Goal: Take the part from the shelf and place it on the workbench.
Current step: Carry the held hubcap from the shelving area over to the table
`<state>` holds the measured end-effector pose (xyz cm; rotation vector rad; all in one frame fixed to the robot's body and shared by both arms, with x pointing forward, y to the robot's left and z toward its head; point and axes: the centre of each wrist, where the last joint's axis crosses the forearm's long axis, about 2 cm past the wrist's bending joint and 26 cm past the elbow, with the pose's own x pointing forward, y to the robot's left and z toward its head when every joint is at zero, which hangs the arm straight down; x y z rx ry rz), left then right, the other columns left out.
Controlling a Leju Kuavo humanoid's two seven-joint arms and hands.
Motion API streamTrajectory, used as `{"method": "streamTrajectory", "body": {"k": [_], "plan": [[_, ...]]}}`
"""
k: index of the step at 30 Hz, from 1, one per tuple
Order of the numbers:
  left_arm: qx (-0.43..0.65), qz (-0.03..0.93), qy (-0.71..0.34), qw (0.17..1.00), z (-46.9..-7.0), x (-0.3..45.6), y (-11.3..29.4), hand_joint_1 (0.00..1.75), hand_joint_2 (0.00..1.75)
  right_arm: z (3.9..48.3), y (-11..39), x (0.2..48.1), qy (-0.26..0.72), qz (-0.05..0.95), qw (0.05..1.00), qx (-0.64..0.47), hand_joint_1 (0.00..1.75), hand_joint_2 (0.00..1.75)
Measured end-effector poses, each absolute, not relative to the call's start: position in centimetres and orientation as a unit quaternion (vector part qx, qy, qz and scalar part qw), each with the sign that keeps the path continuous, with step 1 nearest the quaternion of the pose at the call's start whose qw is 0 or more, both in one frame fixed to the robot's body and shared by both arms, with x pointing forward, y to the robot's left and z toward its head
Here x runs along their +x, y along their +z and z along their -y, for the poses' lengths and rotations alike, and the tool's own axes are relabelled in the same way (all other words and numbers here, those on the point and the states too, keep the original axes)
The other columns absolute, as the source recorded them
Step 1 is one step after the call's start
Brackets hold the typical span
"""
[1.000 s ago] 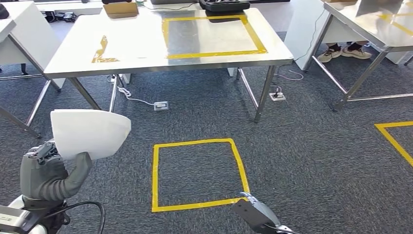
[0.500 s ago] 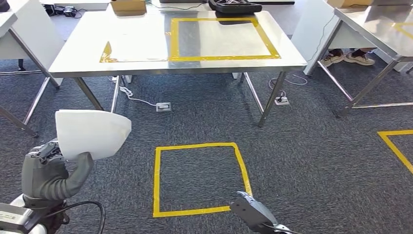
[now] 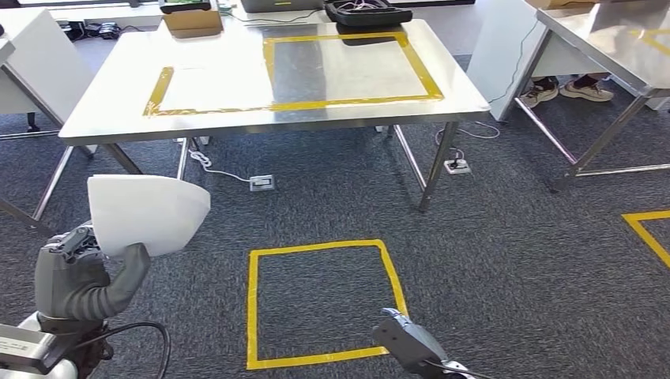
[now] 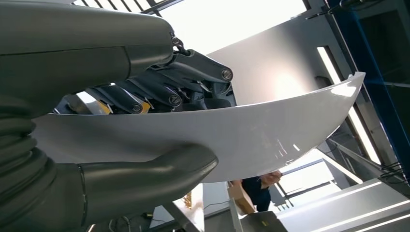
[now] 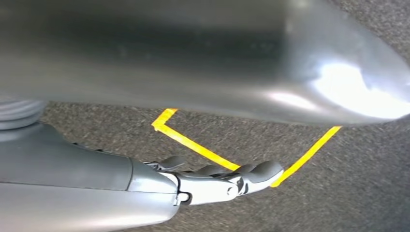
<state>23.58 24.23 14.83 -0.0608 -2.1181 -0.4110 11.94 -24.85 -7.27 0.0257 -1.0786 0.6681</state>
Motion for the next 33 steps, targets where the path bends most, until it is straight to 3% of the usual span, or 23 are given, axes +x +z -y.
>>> {"method": "streamTrajectory", "body": {"k": [33], "plan": [[-0.030,0.863,-0.178,0.473,-24.3,23.9,14.4,1.75,1.75,24.3,-7.8,11.4,0.310,0.490,0.815,0.022,0.00,0.00]]}}
